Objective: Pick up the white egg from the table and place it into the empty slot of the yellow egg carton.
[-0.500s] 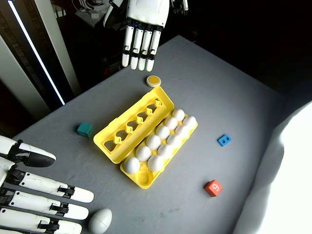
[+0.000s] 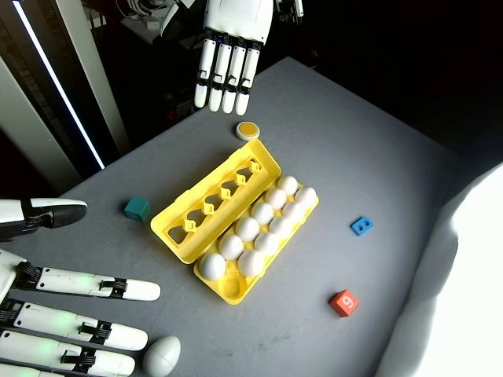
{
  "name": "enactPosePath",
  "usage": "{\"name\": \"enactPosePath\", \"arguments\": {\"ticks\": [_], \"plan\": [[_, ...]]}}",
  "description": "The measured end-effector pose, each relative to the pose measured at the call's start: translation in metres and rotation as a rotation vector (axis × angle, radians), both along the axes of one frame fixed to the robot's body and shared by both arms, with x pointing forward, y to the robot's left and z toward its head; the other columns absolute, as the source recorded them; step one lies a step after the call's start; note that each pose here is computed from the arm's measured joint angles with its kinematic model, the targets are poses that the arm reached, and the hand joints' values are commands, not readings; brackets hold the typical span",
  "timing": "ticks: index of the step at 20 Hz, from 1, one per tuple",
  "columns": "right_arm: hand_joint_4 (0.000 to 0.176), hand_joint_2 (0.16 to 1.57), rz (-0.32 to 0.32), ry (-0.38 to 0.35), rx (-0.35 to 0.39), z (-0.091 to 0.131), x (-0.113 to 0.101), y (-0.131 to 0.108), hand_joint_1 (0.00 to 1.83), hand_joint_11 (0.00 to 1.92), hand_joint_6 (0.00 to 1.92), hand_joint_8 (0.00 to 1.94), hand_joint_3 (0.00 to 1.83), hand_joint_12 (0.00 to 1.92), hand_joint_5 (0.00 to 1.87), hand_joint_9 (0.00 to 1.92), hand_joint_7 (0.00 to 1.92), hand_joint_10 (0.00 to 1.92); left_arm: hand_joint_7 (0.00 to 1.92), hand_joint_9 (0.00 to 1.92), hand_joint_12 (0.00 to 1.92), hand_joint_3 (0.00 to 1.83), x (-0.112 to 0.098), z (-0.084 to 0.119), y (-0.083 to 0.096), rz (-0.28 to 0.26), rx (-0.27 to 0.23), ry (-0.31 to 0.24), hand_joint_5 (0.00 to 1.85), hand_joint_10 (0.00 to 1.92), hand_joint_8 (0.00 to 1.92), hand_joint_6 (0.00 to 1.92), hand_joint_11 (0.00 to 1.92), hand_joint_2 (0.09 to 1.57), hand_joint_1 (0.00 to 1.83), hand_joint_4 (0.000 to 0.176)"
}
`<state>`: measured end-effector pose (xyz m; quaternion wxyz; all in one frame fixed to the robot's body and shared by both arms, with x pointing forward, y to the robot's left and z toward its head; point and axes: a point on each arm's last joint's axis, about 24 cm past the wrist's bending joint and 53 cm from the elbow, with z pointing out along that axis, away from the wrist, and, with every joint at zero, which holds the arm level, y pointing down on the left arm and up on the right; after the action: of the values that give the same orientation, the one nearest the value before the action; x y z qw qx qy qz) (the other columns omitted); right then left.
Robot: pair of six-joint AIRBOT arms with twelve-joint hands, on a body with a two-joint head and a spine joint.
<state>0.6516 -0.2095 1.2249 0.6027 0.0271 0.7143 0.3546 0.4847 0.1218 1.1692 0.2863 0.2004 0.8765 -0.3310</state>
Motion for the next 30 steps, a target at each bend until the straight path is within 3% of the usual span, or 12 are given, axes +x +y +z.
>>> {"name": "enactPosePath", "arguments": {"ticks": [2, 3, 4, 7, 8, 12, 13, 14, 15, 18, 24, 30], "plan": [[0.176, 0.79, 0.000, 0.000, 0.000, 0.000, 0.000, 0.000, 0.17, 0.00, 0.00, 0.00, 0.01, 0.00, 0.07, 0.00, 0.00, 0.00, 0.06, 0.05, 0.02, 0.00, 0.000, 0.001, 0.000, 0.001, -0.008, 0.005, 0.09, 0.01, 0.00, 0.00, 0.04, 1.09, 0.00, 0.000], [0.164, 0.78, 0.000, -0.001, 0.000, 0.000, 0.000, 0.000, 0.22, 0.00, 0.02, 0.00, 0.00, 0.00, 0.11, 0.00, 0.00, 0.00, 0.03, 0.01, 0.01, 0.01, 0.001, 0.002, 0.000, 0.000, -0.009, -0.001, 0.05, 0.00, 0.00, 0.00, 0.01, 1.10, 0.00, 0.000], [0.117, 0.77, 0.000, 0.000, 0.000, 0.000, 0.000, 0.000, 0.29, 0.00, 0.05, 0.00, 0.00, 0.00, 0.37, 0.00, 0.00, 0.00, 0.04, 0.02, 0.02, 0.00, 0.002, 0.003, 0.000, 0.003, -0.012, -0.001, 0.06, 0.01, 0.00, 0.01, 0.03, 1.10, 0.00, 0.000], [0.105, 0.77, 0.001, 0.000, 0.000, 0.000, 0.000, 0.000, 0.31, 0.00, 0.02, 0.00, 0.00, 0.00, 0.45, 0.00, 0.00, 0.00, 0.04, 0.03, 0.02, 0.00, 0.005, 0.005, 0.002, 0.009, -0.013, -0.009, 0.06, 0.01, 0.01, 0.01, 0.03, 1.09, 0.00, 0.000], [0.076, 0.78, 0.000, 0.001, 0.000, 0.000, 0.000, 0.000, 0.43, 0.00, 0.05, 0.00, 0.00, 0.00, 0.67, 0.00, 0.00, 0.00, 0.06, 0.04, 0.02, 0.00, 0.005, 0.006, 0.001, 0.008, -0.017, -0.013, 0.09, 0.01, 0.01, 0.02, 0.03, 1.09, 0.00, 0.000], [0.056, 0.80, 0.001, 0.014, -0.007, -0.004, 0.000, 0.001, 0.51, 0.00, 0.05, 0.00, 0.01, 0.00, 0.76, 0.00, 0.00, 0.00, 0.00, 0.00, 0.00, 0.00, 0.003, 0.007, -0.001, 0.002, -0.019, -0.011, 0.03, 0.00, 0.00, 0.00, 0.00, 1.09, 0.00, 0.000], [0.047, 0.80, 0.004, 0.014, -0.026, -0.007, 0.000, 0.003, 0.56, 0.00, 0.07, 0.00, 0.01, 0.00, 0.81, 0.00, 0.00, 0.00, 0.01, 0.00, 0.00, 0.00, 0.003, 0.007, -0.001, 0.003, -0.020, -0.011, 0.03, 0.00, 0.00, 0.00, 0.00, 1.10, 0.00, 0.000], [0.021, 0.79, 0.006, 0.013, -0.036, -0.008, 0.000, 0.004, 0.62, 0.00, 0.06, 0.00, 0.00, 0.00, 0.88, 0.00, 0.00, 0.00, 0.00, 0.00, 0.00, 0.00, 0.003, 0.007, -0.001, 0.003, -0.020, -0.011, 0.03, 0.00, 0.00, 0.00, 0.00, 1.10, 0.00, 0.000], [0.016, 0.79, 0.012, 0.004, -0.060, -0.010, 0.000, 0.006, 0.63, 0.00, 0.05, 0.00, 0.00, 0.00, 0.90, 0.00, 0.00, 0.00, 0.00, 0.00, 0.00, 0.00, 0.003, 0.007, -0.001, 0.003, -0.019, -0.012, 0.03, 0.00, 0.00, 0.00, 0.00, 1.10, 0.00, 0.000], [0.043, 0.80, 0.028, 0.004, -0.093, -0.016, 0.004, 0.017, 0.58, 0.00, 0.04, 0.00, 0.01, 0.00, 0.90, 0.00, 0.00, 0.00, 0.00, 0.00, 0.00, 0.00, 0.003, 0.007, -0.001, 0.003, -0.021, -0.011, 0.01, 0.00, 0.00, 0.00, 0.00, 1.09, 0.00, 0.000], [0.034, 0.79, 0.017, 0.010, -0.134, -0.039, 0.037, 0.019, 0.65, 0.00, 0.02, 0.00, 0.00, 0.00, 0.87, 0.00, 0.00, 0.00, 0.00, 0.00, 0.00, 0.00, 0.003, 0.007, -0.001, 0.003, -0.021, -0.011, 0.00, 0.00, 0.00, 0.00, 0.00, 1.09, 0.00, 0.000], [0.041, 0.80, 0.002, -0.023, -0.169, -0.044, 0.056, 0.017, 0.67, 0.00, 0.00, 0.00, 0.00, 0.00, 0.80, 0.00, 0.00, 0.00, 0.00, 0.00, 0.00, 0.00, 0.003, 0.007, -0.001, 0.003, -0.021, -0.011, 0.01, 0.00, 0.00, 0.00, 0.00, 1.09, 0.00, 0.000]]}}
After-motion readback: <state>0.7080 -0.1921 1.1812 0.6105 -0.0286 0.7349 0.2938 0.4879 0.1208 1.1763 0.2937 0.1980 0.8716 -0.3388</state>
